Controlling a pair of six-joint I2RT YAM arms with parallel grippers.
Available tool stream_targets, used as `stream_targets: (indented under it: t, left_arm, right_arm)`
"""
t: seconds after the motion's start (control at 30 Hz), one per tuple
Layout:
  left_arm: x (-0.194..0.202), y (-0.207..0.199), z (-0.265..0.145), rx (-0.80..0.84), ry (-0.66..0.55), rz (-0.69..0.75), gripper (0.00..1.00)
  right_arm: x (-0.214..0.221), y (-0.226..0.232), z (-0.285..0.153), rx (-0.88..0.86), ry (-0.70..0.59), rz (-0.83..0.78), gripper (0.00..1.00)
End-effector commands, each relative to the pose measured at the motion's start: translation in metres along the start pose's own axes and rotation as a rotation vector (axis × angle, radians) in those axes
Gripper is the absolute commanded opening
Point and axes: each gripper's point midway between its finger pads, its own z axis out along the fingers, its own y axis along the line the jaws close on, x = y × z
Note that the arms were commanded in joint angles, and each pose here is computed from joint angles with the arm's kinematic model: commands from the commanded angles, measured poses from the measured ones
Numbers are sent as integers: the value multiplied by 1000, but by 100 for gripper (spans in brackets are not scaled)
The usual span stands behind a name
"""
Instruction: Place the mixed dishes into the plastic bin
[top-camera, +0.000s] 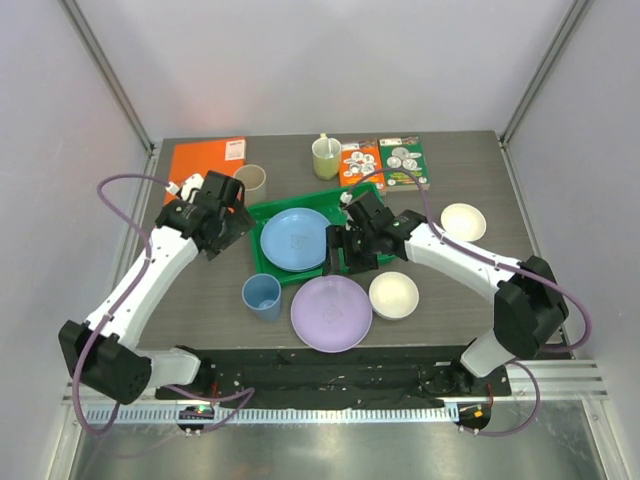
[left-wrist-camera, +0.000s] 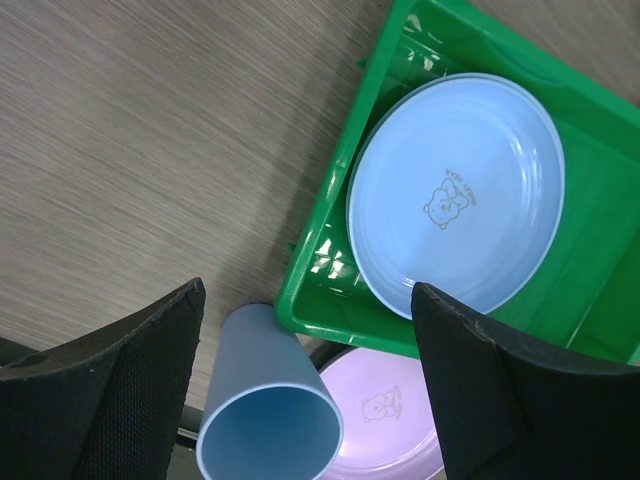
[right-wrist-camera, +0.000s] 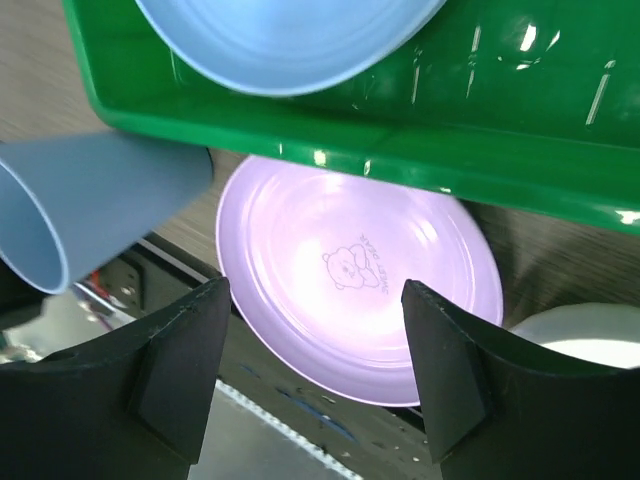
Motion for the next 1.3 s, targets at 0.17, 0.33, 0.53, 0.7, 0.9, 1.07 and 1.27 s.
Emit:
stream_targets:
  t: [0.17, 0.33, 0.53, 0.7, 0.9, 1.07, 1.27]
  left_arm:
    - [-11, 16, -23, 83, -77, -47, 83]
    - [-16, 25, -38, 115, -125, -92, 83]
    - [-13, 35, -42, 119, -138, -130, 82]
    - [-12, 37, -45, 145, -149, -156, 82]
    - [-10, 40, -43, 130, -145, -164, 82]
    - [-11, 44, -44, 132, -165, -182, 82]
    - [-12, 55, -44, 99, -190, -201, 82]
  right_arm:
    - [15, -43, 8, 230, -1, -155, 74]
    - [22, -63, 19, 300, 27, -200, 72]
    - [35, -67, 37, 254, 62, -201, 68]
    - [38, -69, 46, 250, 66, -197, 65]
    - [36, -64, 49, 242, 63, -210, 52]
    - [39, -58, 50, 236, 62, -221, 17]
    - [45, -38, 32, 198, 51, -246, 1]
